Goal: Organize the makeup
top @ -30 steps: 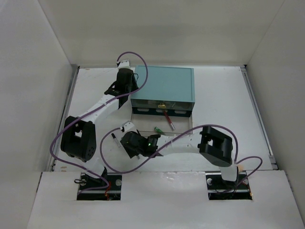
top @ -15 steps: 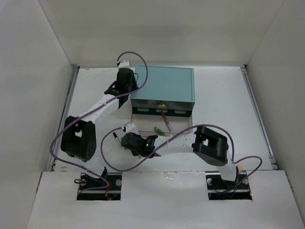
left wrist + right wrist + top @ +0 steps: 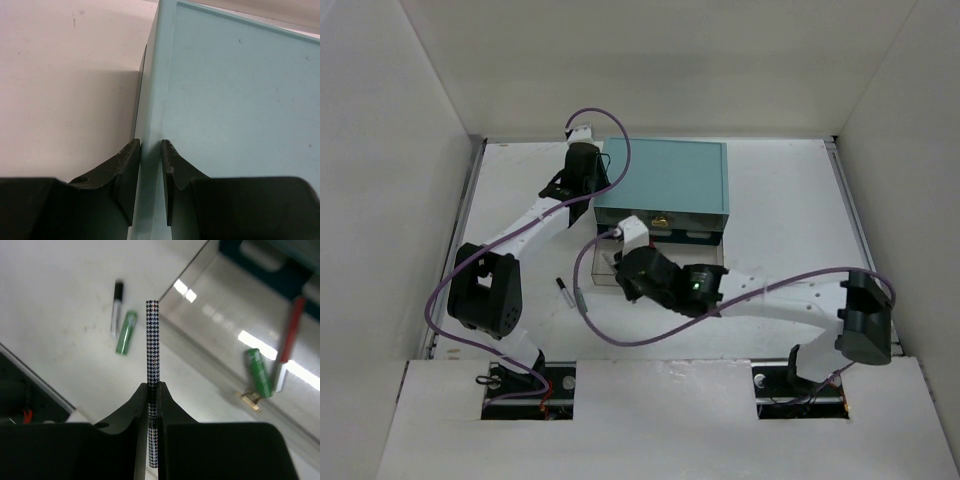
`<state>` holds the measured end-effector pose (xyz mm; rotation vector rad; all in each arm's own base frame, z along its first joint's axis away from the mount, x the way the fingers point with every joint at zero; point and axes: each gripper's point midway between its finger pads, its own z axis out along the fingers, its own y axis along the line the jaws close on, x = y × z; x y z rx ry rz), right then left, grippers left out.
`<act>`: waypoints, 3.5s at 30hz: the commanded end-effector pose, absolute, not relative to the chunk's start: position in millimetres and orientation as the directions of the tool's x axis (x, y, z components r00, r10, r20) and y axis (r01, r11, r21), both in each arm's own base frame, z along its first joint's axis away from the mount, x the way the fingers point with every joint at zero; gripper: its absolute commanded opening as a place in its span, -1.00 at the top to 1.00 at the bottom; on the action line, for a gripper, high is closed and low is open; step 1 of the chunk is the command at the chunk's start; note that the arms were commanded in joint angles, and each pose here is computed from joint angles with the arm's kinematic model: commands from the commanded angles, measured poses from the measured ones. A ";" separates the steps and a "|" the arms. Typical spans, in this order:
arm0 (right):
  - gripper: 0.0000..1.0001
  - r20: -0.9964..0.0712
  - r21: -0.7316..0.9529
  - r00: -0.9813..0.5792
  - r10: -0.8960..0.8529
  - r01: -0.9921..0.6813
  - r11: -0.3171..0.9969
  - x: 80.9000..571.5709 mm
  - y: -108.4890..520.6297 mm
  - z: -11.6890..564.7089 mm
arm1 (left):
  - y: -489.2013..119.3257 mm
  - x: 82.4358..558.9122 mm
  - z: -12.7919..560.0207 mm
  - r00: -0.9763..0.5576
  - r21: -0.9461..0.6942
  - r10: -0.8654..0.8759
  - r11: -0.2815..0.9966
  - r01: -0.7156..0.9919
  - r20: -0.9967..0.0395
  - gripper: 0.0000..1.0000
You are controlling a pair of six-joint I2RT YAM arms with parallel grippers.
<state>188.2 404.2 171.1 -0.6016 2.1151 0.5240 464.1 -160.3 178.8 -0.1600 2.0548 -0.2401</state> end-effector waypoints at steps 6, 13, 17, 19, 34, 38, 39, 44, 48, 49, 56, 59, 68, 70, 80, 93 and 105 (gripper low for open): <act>0.83 -0.852 0.133 -0.499 -0.158 -0.498 0.857 282.3 363.1 170.9 | -159.0 420.9 114.9 -0.685 -0.128 -0.094 0.992 -0.001 -0.723 0.83; 0.09 -0.852 0.154 -0.506 -0.132 -0.483 0.862 296.7 365.0 167.0 | -158.3 420.7 115.6 -0.687 -0.118 -0.090 0.993 -0.006 -0.721 0.83; 0.00 -0.868 0.188 -0.482 -0.123 -0.547 0.816 268.8 389.1 190.5 | -157.7 420.1 116.1 -0.687 -0.116 -0.089 0.993 -0.006 -0.722 0.83; -0.05 -0.865 0.195 -0.477 -0.154 -0.604 0.773 242.4 409.2 193.8 | -157.7 420.1 116.1 -0.687 -0.116 -0.089 0.993 -0.006 -0.722 0.83; -0.41 -0.766 0.221 -0.583 -0.272 -0.635 0.741 165.8 506.6 101.3 | -155.2 418.0 115.7 -0.693 -0.110 -0.085 0.994 -0.008 -0.716 0.83; -0.43 -0.779 0.172 -0.581 -0.236 -0.560 0.811 183.4 506.1 90.0 | -156.3 415.4 114.6 -0.695 -0.109 -0.081 0.994 -0.004 -0.715 0.83; -0.43 -0.779 0.167 -0.582 -0.236 -0.554 0.816 184.9 507.2 86.2 | -156.9 415.2 114.6 -0.695 -0.109 -0.080 0.994 -0.002 -0.715 0.83; -0.38 -0.767 0.142 -0.589 -0.254 -0.542 0.828 189.6 513.5 64.5 | -156.8 414.9 115.0 -0.695 -0.109 -0.080 0.994 -0.002 -0.715 0.83; -0.34 -0.761 0.128 -0.595 -0.257 -0.526 0.841 195.1 515.1 53.0 | -156.8 414.9 115.0 -0.695 -0.109 -0.080 0.994 -0.002 -0.715 0.83; -0.33 -0.760 0.126 -0.599 -0.253 -0.517 0.846 197.2 514.3 50.7 | -156.6 414.5 115.1 -0.695 -0.109 -0.080 0.994 -0.002 -0.715 0.83; -0.21 -0.746 0.113 -0.618 -0.249 -0.486 0.867 205.0 510.8 30.4 | -156.8 414.9 115.0 -0.695 -0.109 -0.080 0.994 -0.002 -0.715 0.83; -0.07 -0.745 0.094 -0.614 -0.259 -0.481 0.872 206.2 509.6 23.2 | -156.8 414.9 114.4 -0.696 -0.108 -0.079 0.994 -0.002 -0.714 0.83; 0.81 -0.748 0.024 -0.596 -0.293 -0.465 0.885 199.5 486.6 33.4 | -152.8 417.6 116.2 -0.692 -0.110 -0.088 0.994 -0.013 -0.716 0.83; 0.92 -0.760 0.024 -0.580 -0.293 -0.475 0.880 192.6 481.9 45.0 | -153.0 418.0 116.1 -0.692 -0.110 -0.088 0.994 -0.013 -0.716 0.83; 0.98 -0.849 0.145 -0.507 -0.150 -0.497 0.855 189.8 421.6 157.3 | -155.3 420.1 118.4 -0.688 -0.111 -0.086 0.994 -0.008 -0.720 0.83; 0.23 -0.851 0.210 -0.521 -0.066 -0.454 0.866 275.9 399.6 154.7 | -158.2 417.5 117.1 -0.691 -0.111 -0.083 0.994 -0.005 -0.718 0.83; -0.10 -0.874 0.234 -0.455 -0.171 -0.703 0.672 181.7 471.1 164.5 | -157.4 416.2 118.1 -0.691 -0.111 -0.085 0.994 -0.007 -0.718 0.83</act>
